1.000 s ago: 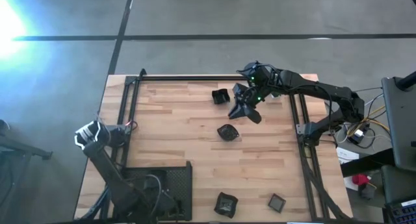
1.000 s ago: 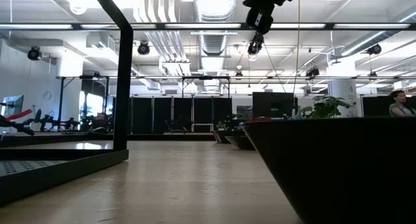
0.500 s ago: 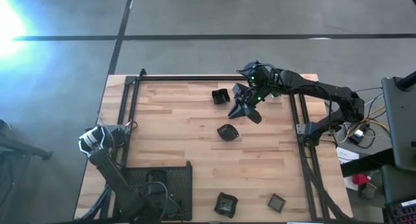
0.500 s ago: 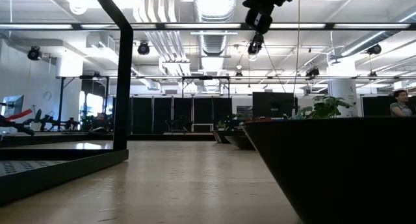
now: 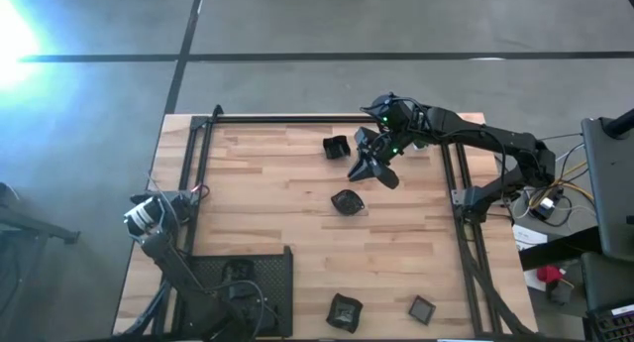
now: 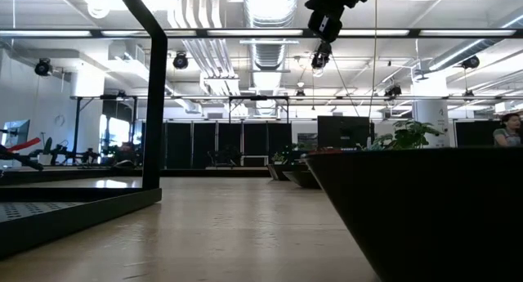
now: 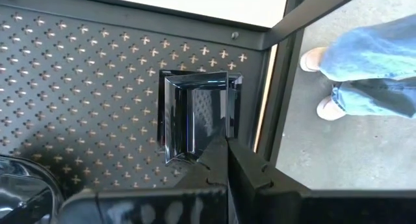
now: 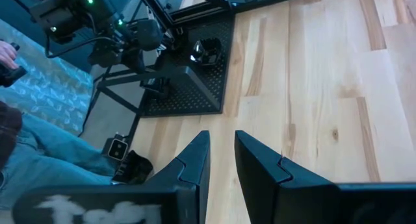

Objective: Pick & Place Mini shaped plates
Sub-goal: Stack the black square plate on the black square plate on the shelf

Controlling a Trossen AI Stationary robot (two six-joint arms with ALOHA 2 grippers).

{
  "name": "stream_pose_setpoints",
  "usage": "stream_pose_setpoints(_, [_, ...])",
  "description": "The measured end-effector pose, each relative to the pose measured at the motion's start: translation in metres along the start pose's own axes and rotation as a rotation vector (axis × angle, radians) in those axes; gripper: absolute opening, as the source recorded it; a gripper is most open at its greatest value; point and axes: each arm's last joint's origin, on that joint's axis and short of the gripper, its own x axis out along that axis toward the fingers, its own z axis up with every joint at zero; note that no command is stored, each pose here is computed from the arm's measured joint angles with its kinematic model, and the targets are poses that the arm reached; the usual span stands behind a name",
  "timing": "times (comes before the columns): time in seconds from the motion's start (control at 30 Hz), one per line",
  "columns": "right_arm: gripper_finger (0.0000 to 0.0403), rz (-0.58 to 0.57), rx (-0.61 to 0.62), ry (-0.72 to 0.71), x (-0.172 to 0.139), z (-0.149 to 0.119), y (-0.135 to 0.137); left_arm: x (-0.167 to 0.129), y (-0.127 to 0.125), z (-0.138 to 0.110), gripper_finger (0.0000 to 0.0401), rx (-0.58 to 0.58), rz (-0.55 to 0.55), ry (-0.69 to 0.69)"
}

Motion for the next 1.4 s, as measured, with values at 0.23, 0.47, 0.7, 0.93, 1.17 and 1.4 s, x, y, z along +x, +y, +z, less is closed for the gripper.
stream_pose_setpoints(0.23, [0.0068, 0.000, 0.000, 0.000, 0.0000, 0.0000, 0.0000, 0.0003, 0.0002, 0.0014, 0.0000, -0.010, -0.003, -0.003])
stream_pose_setpoints(0.47, [0.0068, 0.000, -0.001, 0.000, 0.0000, 0.0000, 0.0000, 0.0009, 0.0012, 0.0033, 0.0000, -0.017, -0.003, -0.004])
stream_pose_setpoints(0.7, [0.0068, 0.000, -0.013, 0.000, 0.0000, 0.0000, 0.0000, 0.0060, 0.0028, 0.0027, 0.0000, -0.020, -0.005, -0.005])
stream_pose_setpoints(0.93, [0.0068, 0.000, -0.018, 0.000, 0.0000, 0.0000, 0.0000, 0.0071, 0.0046, 0.0072, 0.0000, -0.034, -0.013, -0.011])
stream_pose_setpoints(1.17, [0.0068, 0.000, -0.019, 0.000, 0.0000, 0.0000, 0.0000, 0.0083, 0.0050, 0.0064, 0.0000, -0.045, -0.015, -0.009])
stream_pose_setpoints(1.4, [0.0068, 0.001, -0.018, 0.000, 0.0000, 0.0000, 0.0000, 0.0083, 0.0047, 0.0059, 0.0000, -0.053, -0.023, 0.007])
